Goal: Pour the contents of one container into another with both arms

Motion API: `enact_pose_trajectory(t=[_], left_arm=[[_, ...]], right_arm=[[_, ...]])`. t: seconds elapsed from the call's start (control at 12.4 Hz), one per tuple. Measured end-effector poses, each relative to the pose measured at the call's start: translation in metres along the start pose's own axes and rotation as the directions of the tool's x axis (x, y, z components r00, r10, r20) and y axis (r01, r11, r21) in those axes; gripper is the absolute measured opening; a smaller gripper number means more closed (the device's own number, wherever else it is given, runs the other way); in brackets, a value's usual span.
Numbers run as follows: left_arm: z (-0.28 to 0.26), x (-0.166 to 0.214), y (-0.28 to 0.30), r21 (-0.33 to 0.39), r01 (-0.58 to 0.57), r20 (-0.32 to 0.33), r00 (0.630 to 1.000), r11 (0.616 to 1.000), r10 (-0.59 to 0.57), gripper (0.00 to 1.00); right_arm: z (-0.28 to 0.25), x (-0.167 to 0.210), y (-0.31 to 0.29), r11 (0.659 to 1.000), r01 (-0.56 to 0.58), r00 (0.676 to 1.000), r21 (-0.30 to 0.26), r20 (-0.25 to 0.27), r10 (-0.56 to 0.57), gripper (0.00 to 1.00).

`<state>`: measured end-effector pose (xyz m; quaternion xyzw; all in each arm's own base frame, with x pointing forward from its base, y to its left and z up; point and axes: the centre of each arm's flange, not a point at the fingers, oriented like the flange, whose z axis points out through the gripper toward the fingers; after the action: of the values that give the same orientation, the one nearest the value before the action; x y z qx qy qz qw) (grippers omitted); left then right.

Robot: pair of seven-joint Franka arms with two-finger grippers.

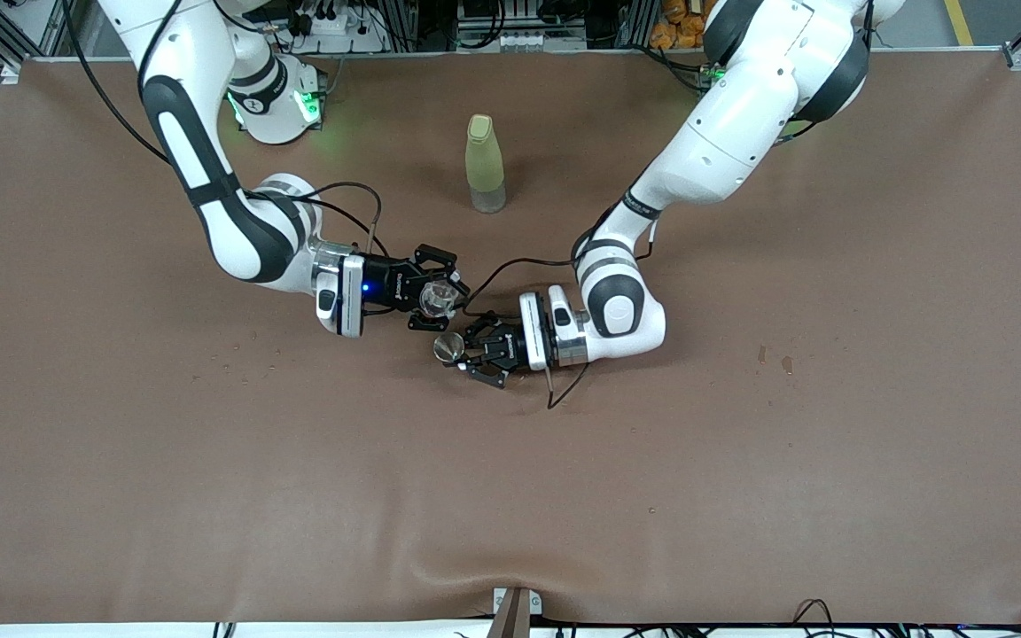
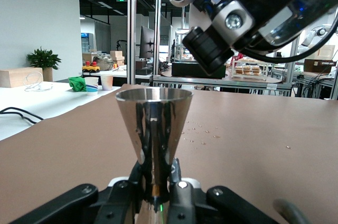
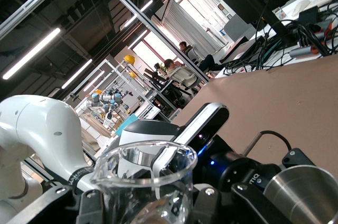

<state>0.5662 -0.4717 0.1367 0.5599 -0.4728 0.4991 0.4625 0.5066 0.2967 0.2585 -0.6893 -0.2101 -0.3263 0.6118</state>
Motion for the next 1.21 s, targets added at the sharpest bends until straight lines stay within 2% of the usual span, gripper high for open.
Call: enact_pose_trajectory(t=[0.57, 1.21], left_arm=[[0.0025, 0.0026, 0.0021, -0.004, -0.001, -0.004, 1.0, 1.0, 0.001, 0.21], [0.0037, 0.0009, 0.005, -0.008, 0.002, -0.001, 1.0, 1.0, -0.002, 0.21]], right_arm=[[0.006, -0.0021, -0.0055, 0.991, -0.133, 0.991, 0.012, 0.01, 0.133, 0.17], [0.0066, -0.0032, -0.0062, 0.963, -0.269, 0.963, 0.012, 0.021, 0.269, 0.17]])
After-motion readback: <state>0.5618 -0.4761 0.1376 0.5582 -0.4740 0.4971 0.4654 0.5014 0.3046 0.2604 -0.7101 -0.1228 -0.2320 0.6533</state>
